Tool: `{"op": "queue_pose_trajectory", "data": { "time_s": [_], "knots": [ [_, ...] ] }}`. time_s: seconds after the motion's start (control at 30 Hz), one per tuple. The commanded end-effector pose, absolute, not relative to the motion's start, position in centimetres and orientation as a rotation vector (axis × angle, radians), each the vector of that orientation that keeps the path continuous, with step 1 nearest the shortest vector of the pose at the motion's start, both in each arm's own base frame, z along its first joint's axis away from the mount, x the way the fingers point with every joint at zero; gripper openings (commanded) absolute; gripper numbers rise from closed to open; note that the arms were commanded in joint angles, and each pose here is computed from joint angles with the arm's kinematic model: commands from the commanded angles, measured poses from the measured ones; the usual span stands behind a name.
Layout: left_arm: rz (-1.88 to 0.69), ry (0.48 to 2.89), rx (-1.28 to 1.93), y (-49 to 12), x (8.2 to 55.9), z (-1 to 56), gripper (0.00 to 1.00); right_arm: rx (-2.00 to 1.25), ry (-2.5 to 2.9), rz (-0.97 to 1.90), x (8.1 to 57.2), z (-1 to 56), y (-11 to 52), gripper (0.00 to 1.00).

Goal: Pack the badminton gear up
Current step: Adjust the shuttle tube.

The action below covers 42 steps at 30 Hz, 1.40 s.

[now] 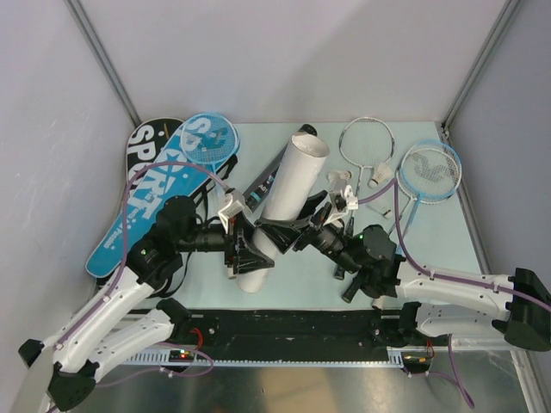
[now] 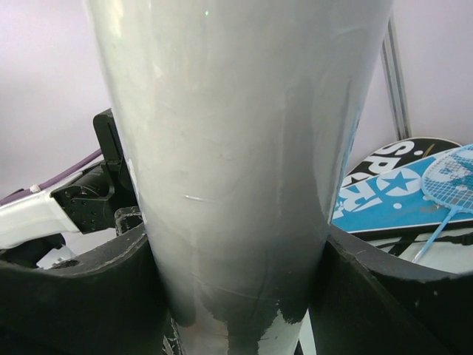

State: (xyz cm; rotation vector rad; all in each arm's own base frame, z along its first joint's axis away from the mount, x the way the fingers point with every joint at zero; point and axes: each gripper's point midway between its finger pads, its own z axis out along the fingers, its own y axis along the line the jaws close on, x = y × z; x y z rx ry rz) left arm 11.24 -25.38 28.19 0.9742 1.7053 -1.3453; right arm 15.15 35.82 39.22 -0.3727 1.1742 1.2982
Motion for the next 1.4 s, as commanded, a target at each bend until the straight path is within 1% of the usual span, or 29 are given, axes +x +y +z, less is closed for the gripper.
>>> {"op": "queue_pose_trajectory", "data": {
  "time_s": [0.0, 0.17, 0.3, 0.33, 0.4, 0.43, 0.47, 0.53, 0.63, 0.77, 0.83, 0.9, 1.0, 1.07, 1.13, 1.27, 1.3, 1.33, 1.37],
  "knots": [
    [-1.299, 1.614, 0.967, -25.2, 11.7, 30.2, 0.69, -0.306, 1.118, 1.384, 14.6, 41.9, 34.9, 0.49],
    [-1.306, 1.613, 0.963, -25.2, 11.5, 30.0, 0.65, -0.292, 1.133, 1.398, 14.8, 41.4, 34.8, 0.51],
    [-1.298, 1.621, 0.952, -25.1, 11.6, 29.6, 0.62, -0.286, 1.154, 1.399, 15.1, 40.8, 34.7, 0.55],
    [-1.295, 1.622, 0.952, -25.1, 11.6, 29.5, 0.62, -0.282, 1.166, 1.404, 15.1, 40.6, 34.7, 0.50],
    [-1.291, 1.621, 0.959, -25.1, 11.6, 29.3, 0.75, -0.285, 1.177, 1.433, 15.0, 40.5, 34.7, 0.45],
    [-1.292, 1.621, 0.964, -25.1, 11.6, 29.2, 0.82, -0.283, 1.179, 1.459, 14.8, 40.4, 34.8, 0.44],
    [-1.297, 1.616, 0.974, -25.1, 11.5, 29.3, 0.87, -0.277, 1.170, 1.481, 14.7, 40.6, 34.7, 0.44],
    [-1.310, 1.607, 0.993, -25.3, 11.4, 29.5, 0.92, -0.278, 1.151, 1.519, 14.3, 40.8, 34.8, 0.44],
    [-1.332, 1.604, 1.011, -25.7, 11.4, 30.0, 0.95, -0.279, 1.128, 1.551, 13.9, 41.2, 34.9, 0.44],
    [-1.370, 1.628, 1.018, -26.1, 11.4, 29.9, 0.94, -0.287, 1.111, 1.548, 14.0, 41.2, 35.2, 0.45],
    [-1.382, 1.650, 1.009, -26.3, 11.5, 29.5, 0.91, -0.285, 1.116, 1.532, 14.2, 41.0, 35.3, 0.45],
    [-1.391, 1.673, 0.992, -26.3, 11.6, 29.1, 0.88, -0.283, 1.120, 1.523, 14.4, 40.9, 35.3, 0.45],
    [-1.404, 1.687, 0.977, -26.4, 11.5, 28.9, 0.77, -0.284, 1.129, 1.522, 14.5, 40.6, 35.6, 0.46],
    [-1.399, 1.692, 0.957, -26.3, 11.6, 29.0, 0.68, -0.289, 1.142, 1.521, 14.6, 40.3, 35.7, 0.51],
    [-1.390, 1.690, 0.943, -26.1, 11.5, 29.0, 0.62, -0.313, 1.156, 1.499, 14.6, 39.8, 35.9, 0.60],
    [-1.368, 1.679, 0.919, -25.6, 11.4, 29.0, 0.56, -0.377, 1.183, 1.422, 14.8, 38.4, 35.2, 0.81],
    [-1.364, 1.675, 0.916, -25.5, 11.3, 29.0, 0.55, -0.398, 1.191, 1.407, 14.8, 38.2, 34.9, 0.90],
    [-1.358, 1.665, 0.914, -25.3, 11.3, 29.1, 0.55, -0.423, 1.195, 1.398, 14.7, 38.0, 34.6, 0.95],
    [-1.353, 1.656, 0.913, -25.2, 11.2, 29.2, 0.54, -0.442, 1.206, 1.384, 14.7, 37.8, 34.2, 0.97]
  ]
}}
